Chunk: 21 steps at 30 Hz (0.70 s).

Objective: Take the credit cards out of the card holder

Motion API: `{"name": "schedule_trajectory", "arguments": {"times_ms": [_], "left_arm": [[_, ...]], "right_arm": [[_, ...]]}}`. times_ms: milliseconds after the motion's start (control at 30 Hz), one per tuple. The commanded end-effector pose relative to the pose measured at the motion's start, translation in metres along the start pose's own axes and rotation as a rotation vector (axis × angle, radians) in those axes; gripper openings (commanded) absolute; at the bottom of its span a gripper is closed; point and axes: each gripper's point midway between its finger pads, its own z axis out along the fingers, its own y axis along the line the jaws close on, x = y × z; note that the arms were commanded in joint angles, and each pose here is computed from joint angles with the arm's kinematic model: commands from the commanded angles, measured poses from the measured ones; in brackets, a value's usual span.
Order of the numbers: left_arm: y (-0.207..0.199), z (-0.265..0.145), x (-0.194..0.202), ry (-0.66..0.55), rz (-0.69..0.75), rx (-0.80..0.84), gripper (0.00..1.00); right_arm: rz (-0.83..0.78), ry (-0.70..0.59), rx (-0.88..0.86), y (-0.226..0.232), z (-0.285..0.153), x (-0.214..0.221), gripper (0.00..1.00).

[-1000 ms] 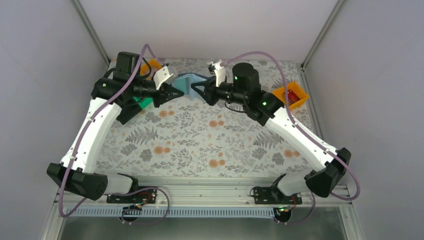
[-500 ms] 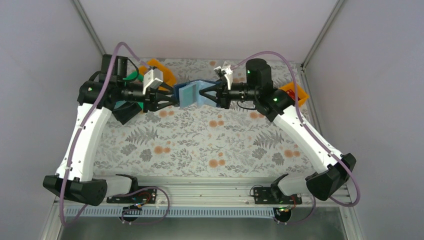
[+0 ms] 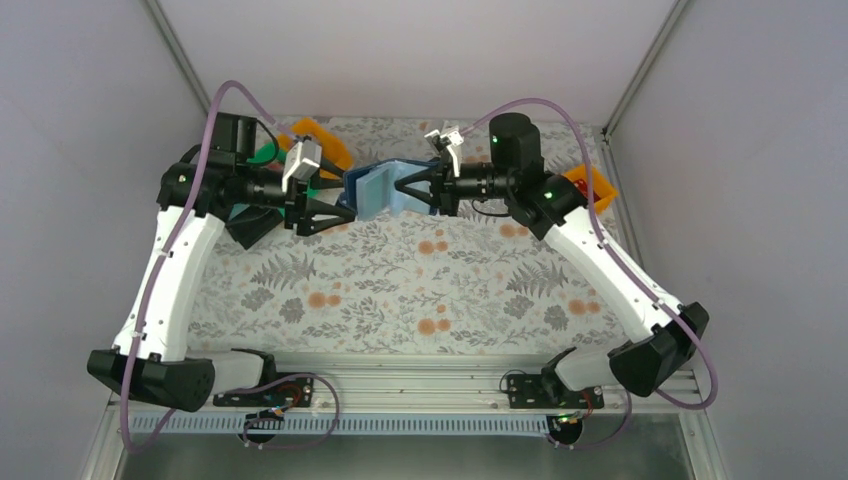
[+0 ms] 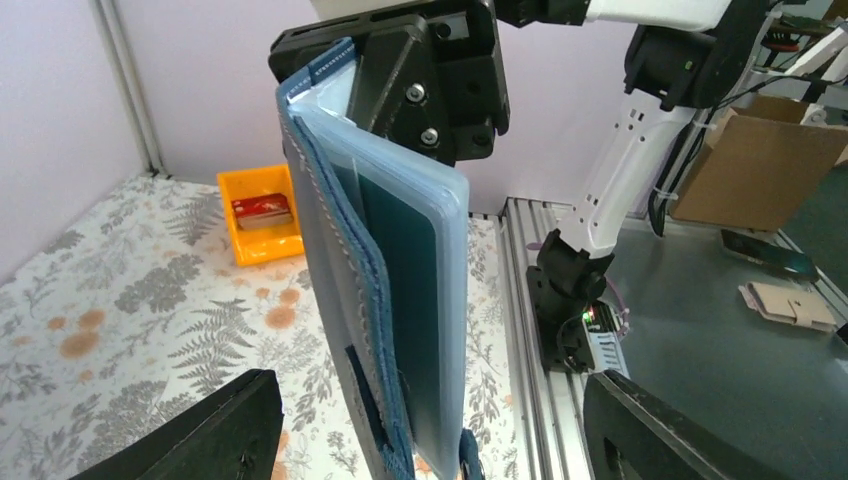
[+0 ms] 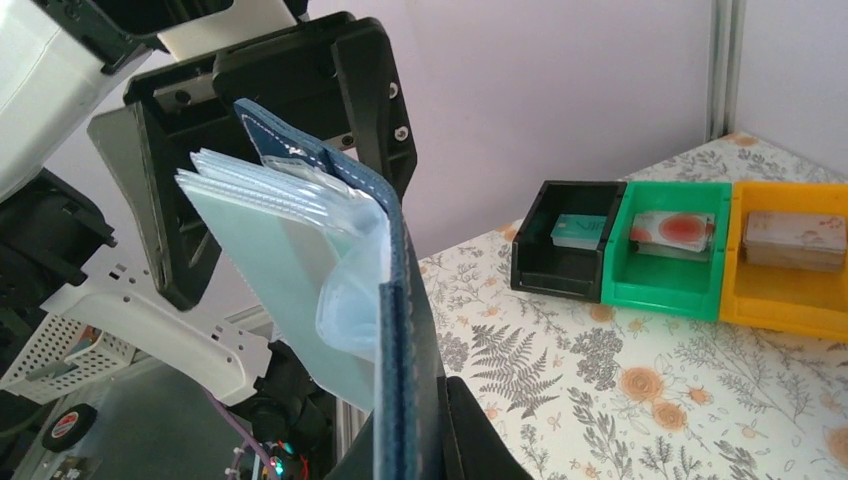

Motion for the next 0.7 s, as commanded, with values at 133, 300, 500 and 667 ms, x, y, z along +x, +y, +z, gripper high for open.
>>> {"name": "schedule_trajectory", "arguments": {"times_ms": [133,300,500,667], "left_arm": [[0.028,0.005,0.007,0.009,-0.068,-0.078,0.56],[0.027,0.006,0.008,0.000,-0.077,-0.057,0.41],[0.042,0.006,0.014,0.029,-0.101,-0.131,0.35],[0.055,0.007,0.022,0.053,-0.126,-0.187,0.38]], "right_arm": [[0.003,-0.029,-0.048,0.002,0.006,-0.015,0.04],[-0.001,-0.030,-0.052,0.004,0.005,-0.014,0.04],[-0.002,-0.037,-0.073,0.009,0.004,-0.017,0.04],[-0.002,-0.030,-0.115,0.017,0.011,-0.015,0.04]]}}
